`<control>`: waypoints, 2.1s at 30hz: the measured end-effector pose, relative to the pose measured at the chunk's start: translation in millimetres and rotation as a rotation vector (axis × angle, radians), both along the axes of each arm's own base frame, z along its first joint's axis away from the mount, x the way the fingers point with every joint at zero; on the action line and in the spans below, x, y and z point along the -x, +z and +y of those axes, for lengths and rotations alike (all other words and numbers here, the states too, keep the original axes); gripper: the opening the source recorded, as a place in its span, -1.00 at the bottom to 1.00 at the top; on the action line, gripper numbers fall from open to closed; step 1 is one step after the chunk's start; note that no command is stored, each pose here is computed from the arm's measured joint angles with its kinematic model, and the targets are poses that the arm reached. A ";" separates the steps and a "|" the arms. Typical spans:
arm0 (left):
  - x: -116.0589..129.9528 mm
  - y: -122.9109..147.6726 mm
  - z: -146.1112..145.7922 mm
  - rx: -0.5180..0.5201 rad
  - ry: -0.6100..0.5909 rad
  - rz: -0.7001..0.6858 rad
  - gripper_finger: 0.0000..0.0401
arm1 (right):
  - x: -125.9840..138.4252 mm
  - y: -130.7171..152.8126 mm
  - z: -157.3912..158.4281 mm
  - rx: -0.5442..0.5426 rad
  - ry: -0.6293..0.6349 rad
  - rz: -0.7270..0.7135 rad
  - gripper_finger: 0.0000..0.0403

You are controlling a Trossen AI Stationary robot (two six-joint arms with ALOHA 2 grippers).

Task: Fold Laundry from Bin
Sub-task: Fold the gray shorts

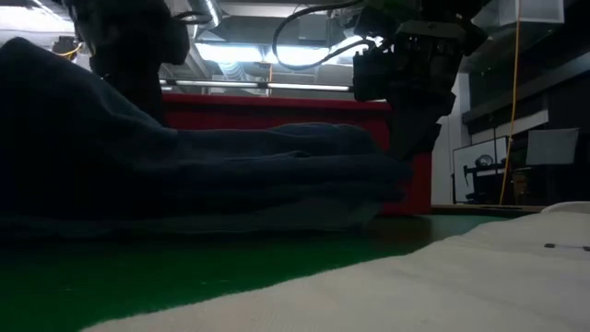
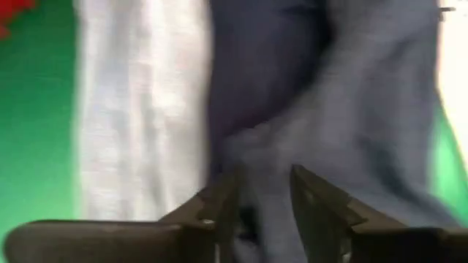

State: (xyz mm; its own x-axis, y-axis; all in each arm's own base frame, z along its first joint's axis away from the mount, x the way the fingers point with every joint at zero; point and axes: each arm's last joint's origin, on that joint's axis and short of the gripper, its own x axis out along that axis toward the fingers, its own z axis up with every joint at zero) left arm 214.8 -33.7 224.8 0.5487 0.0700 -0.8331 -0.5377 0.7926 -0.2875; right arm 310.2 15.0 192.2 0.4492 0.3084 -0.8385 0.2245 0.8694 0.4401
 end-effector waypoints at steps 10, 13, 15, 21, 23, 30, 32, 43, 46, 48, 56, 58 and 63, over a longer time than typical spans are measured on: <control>6.7 4.7 -15.0 0.412 -0.070 0.065 -0.19 | 0.0 0.0 -0.1 0.001 -0.001 0.000 -0.79; 10.9 2.9 -20.0 0.437 -0.034 0.112 -0.21 | 0.0 0.0 -0.1 0.001 -0.001 0.000 -0.79; 14.0 1.7 -23.3 0.447 -0.014 0.145 -0.23 | 0.0 0.1 -0.1 0.000 -0.001 0.000 -0.79; 21.2 -0.5 -33.0 0.457 0.006 0.208 -0.26 | 0.0 0.1 -0.1 -0.001 0.000 0.000 -0.79; 23.6 -1.4 -35.3 0.448 0.021 0.226 -0.26 | 0.0 0.1 -0.1 -0.001 0.000 -0.001 -0.79; 27.4 -2.5 -42.2 0.380 0.089 0.210 -0.26 | 0.0 0.1 -0.1 -0.001 0.000 0.000 -0.79; 28.1 -2.5 -44.0 0.358 0.091 0.199 -0.26 | 0.0 0.1 -0.1 -0.001 0.000 -0.001 -0.79; 31.4 -3.5 -50.8 0.344 0.139 0.196 -0.27 | 0.0 0.1 -0.1 -0.002 0.000 -0.001 -0.79; 29.2 -6.6 -53.7 0.319 0.140 0.192 -0.31 | 0.0 0.1 -0.1 -0.002 0.000 -0.001 -0.79; 27.5 -9.9 -56.2 0.311 0.135 0.205 -0.35 | 0.0 0.2 -0.1 -0.002 0.000 -0.001 -0.79; 22.4 -15.8 -60.3 0.307 0.130 0.213 -0.68 | -0.2 0.4 -0.1 -0.002 0.000 -0.004 -0.79; 22.7 -15.5 -60.2 0.306 0.130 0.212 -0.85 | -0.2 0.4 -0.1 -0.002 0.000 -0.004 -0.79; 28.0 -15.0 -59.3 0.337 0.115 0.273 -0.96 | -0.3 0.4 0.0 -0.002 0.000 -0.005 -0.79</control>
